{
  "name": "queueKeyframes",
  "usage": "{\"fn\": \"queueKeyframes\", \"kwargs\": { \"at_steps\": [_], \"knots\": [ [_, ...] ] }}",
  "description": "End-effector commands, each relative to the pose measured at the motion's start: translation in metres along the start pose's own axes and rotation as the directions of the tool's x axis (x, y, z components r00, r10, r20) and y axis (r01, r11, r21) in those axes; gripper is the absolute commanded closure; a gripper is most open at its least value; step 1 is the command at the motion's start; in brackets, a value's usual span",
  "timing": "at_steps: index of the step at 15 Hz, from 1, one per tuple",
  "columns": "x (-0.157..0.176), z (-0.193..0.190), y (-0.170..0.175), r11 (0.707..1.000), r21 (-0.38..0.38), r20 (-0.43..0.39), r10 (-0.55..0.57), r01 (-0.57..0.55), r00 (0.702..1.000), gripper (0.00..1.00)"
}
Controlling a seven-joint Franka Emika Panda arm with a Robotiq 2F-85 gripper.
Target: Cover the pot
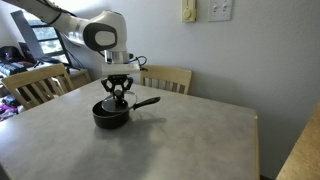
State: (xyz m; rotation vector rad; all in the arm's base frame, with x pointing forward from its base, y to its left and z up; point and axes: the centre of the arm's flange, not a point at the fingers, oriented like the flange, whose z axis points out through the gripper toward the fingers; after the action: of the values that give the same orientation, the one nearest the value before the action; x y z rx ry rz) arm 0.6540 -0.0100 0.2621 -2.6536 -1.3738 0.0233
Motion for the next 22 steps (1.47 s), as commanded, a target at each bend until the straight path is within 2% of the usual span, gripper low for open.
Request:
{"fn": "queueKeyframes", "kwargs": {
  "at_steps": [1,9,17,22],
  "knots": [
    [0.0,0.005,-0.017,1.0,0.0,0.016,-0.027,0.027,1.0,0.86],
    [-0.003,-0.006,-0.029,0.999,-0.039,0.02,-0.019,0.02,1.0,0.86],
    [-0.033,-0.005,-0.058,0.999,-0.021,0.029,0.05,-0.049,0.998,0.86],
    [-0.025,-0.007,-0.074,0.998,-0.047,0.033,0.035,-0.034,0.999,0.86]
  ]
}}
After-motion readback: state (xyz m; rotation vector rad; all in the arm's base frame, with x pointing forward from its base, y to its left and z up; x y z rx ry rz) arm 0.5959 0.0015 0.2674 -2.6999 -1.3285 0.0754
